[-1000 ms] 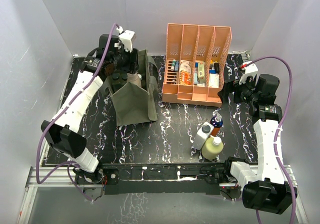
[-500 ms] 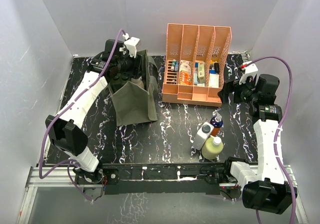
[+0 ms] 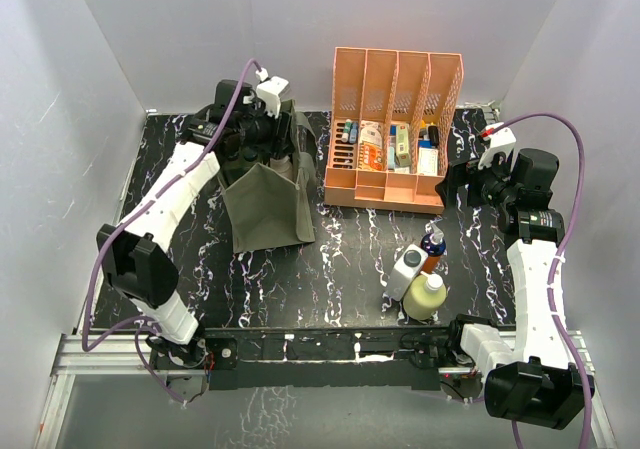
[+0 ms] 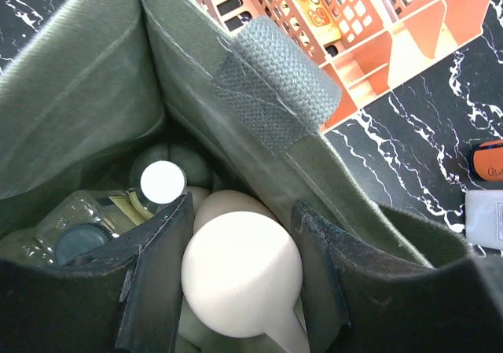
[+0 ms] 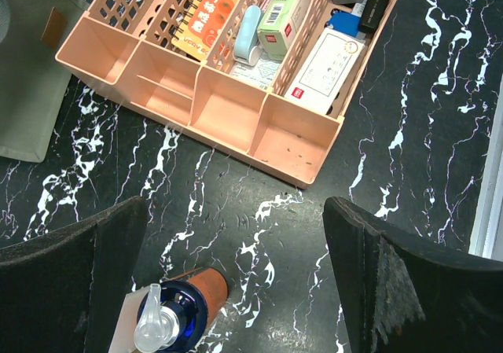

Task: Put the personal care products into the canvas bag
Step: Place the care product in the canvas bag.

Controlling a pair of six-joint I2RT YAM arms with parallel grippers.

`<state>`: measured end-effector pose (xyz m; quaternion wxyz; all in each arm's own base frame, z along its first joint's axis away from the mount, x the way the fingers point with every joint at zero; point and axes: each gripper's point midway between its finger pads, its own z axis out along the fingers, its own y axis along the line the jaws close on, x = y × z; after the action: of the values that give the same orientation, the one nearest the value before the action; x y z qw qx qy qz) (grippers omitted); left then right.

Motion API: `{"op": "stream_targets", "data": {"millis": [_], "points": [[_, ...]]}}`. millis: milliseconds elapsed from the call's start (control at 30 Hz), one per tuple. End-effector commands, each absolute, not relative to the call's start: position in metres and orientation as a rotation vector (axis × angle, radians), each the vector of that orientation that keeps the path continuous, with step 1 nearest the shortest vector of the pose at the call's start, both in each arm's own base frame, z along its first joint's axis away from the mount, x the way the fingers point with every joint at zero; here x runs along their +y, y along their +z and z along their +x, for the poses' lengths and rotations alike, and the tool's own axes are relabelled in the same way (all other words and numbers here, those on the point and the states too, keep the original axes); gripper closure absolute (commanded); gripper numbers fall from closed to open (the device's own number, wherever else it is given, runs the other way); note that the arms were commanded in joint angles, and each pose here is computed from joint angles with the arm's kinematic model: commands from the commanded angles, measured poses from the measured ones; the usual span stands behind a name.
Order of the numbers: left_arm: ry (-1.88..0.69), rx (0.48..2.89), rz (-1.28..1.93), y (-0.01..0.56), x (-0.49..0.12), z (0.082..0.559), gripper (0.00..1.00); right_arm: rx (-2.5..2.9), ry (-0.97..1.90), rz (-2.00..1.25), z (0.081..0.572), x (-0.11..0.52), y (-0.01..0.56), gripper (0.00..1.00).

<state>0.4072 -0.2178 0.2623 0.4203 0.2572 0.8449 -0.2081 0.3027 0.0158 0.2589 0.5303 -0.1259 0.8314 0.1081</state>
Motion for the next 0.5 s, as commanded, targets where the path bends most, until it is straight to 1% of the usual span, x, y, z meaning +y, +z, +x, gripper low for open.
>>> {"op": "stream_targets", "data": {"millis": [0, 333, 467], "points": [[-0.564, 1.958, 0.701, 0.295, -0.232, 0.412, 1.00, 1.906, 0.236, -0.319, 0.306, 0.016, 0.278, 0.01], [-0.585, 1.875, 0.795, 0.291, -0.241, 0.409, 1.00, 1.908, 0.237, -0.318, 0.306, 0.016, 0.277, 0.01], [-0.573, 1.891, 0.804, 0.283, -0.241, 0.410, 1.00, 1.906, 0.235, -0.318, 0.306, 0.016, 0.278, 0.01]]}}
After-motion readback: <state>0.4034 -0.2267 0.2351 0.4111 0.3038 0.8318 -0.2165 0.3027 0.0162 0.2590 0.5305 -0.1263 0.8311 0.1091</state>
